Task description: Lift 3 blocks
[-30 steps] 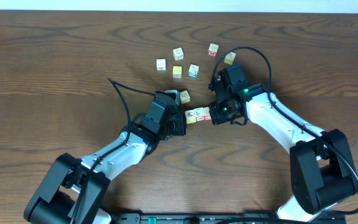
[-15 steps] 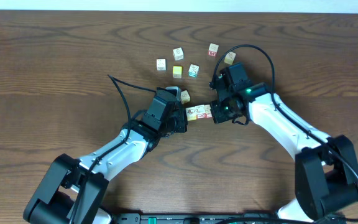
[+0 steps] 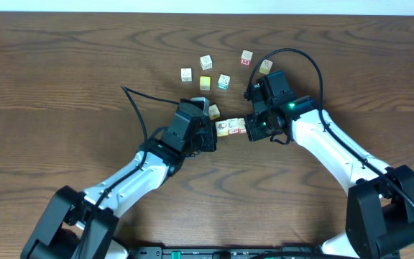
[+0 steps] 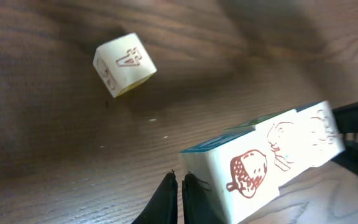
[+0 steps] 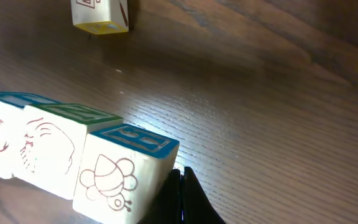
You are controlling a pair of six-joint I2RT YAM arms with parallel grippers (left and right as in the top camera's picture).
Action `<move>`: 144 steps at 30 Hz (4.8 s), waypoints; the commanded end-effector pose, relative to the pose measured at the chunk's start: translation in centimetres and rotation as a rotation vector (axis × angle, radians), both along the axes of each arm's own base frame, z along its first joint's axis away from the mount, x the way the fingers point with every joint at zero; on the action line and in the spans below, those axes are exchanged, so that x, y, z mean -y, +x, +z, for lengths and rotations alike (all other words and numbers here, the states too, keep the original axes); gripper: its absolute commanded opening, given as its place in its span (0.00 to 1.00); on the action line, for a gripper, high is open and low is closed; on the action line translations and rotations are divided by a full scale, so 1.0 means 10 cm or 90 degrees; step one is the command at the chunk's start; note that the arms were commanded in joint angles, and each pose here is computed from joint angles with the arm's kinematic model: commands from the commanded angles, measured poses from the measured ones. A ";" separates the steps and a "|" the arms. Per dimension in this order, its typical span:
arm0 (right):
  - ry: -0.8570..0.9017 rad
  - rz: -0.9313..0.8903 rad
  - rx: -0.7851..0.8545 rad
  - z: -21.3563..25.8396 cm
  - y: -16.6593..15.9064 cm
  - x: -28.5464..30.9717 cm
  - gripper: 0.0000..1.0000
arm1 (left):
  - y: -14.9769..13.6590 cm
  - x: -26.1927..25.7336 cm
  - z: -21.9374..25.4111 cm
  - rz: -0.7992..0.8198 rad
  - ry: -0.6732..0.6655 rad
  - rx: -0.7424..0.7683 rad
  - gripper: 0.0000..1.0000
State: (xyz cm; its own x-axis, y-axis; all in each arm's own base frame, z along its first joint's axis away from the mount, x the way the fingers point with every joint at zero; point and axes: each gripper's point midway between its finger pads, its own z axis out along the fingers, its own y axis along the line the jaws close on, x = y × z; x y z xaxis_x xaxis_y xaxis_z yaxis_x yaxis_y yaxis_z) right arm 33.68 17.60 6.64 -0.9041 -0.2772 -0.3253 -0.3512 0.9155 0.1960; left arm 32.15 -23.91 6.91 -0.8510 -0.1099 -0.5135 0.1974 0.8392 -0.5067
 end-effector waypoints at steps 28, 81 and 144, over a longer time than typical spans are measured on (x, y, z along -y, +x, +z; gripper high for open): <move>0.079 0.065 0.008 0.23 -0.08 -0.37 0.01 | 0.02 0.24 0.35 -0.056 -0.045 0.040 0.07; 0.073 0.069 0.036 0.52 -0.06 -0.34 0.01 | 0.07 0.24 0.69 -0.059 -0.044 0.074 0.07; 0.066 0.065 0.040 0.57 -0.08 -0.31 0.01 | 0.07 0.23 0.82 -0.061 -0.045 0.087 0.07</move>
State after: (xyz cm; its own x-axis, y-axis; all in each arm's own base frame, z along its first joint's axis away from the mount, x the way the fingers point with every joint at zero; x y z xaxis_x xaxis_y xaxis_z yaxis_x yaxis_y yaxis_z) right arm 33.90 17.56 10.38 -0.8846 -0.2817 -0.3717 -0.3659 0.9133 0.1787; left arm 32.67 -23.80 10.95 -0.8205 -0.0839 -0.5654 0.2414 0.8457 -0.4759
